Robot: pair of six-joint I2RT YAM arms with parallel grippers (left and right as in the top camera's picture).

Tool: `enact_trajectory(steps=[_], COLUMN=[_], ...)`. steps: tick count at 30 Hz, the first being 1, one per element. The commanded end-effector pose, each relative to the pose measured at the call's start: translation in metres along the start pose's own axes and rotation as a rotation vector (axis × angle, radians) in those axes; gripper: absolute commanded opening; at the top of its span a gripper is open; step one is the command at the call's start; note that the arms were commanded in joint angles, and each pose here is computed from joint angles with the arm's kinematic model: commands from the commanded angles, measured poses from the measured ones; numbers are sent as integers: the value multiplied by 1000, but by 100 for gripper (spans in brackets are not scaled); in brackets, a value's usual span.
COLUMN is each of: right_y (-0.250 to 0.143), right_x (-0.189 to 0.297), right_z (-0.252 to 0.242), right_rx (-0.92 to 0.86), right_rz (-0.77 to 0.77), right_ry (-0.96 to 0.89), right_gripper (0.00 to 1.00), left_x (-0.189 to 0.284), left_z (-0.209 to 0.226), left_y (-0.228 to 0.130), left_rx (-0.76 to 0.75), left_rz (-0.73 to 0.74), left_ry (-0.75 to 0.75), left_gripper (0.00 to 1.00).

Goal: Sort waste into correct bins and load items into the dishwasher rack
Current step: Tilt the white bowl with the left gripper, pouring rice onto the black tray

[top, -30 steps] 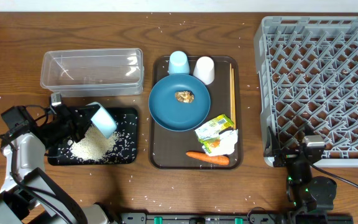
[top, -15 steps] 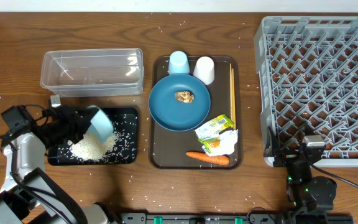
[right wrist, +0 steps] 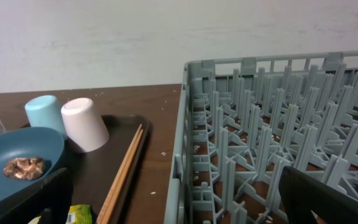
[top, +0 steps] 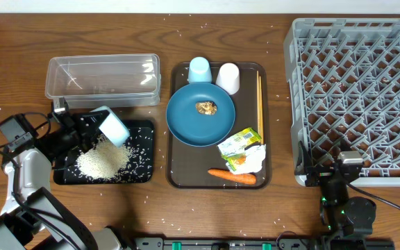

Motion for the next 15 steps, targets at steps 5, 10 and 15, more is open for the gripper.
enact_trajectory(steps=[5, 10, 15], right_y=[-1, -1, -1], right_x=[0, 0, 0], right_z=[-2, -2, -2], right_rx=[12, 12, 12], right_rz=[5, 5, 5], right_ry=[-13, -13, -13], right_gripper=[99, 99, 99], left_x=[1, 3, 8], left_z=[-18, -32, -73], left_y=[3, -2, -6], left_rx=[108, 168, 104], left_rz=[34, 34, 21], left_ry=[-78, -79, -89], left_gripper=[6, 6, 6])
Point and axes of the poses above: each gripper's point midway between its finger pads, its own x axis back along the fingers, its own z axis along the line the jaws close on, y = z × x, the point moved 8 cm from there along x, back along the fingers, and after that the axes turned 6 degrees about -x, right-handed, at the moved point
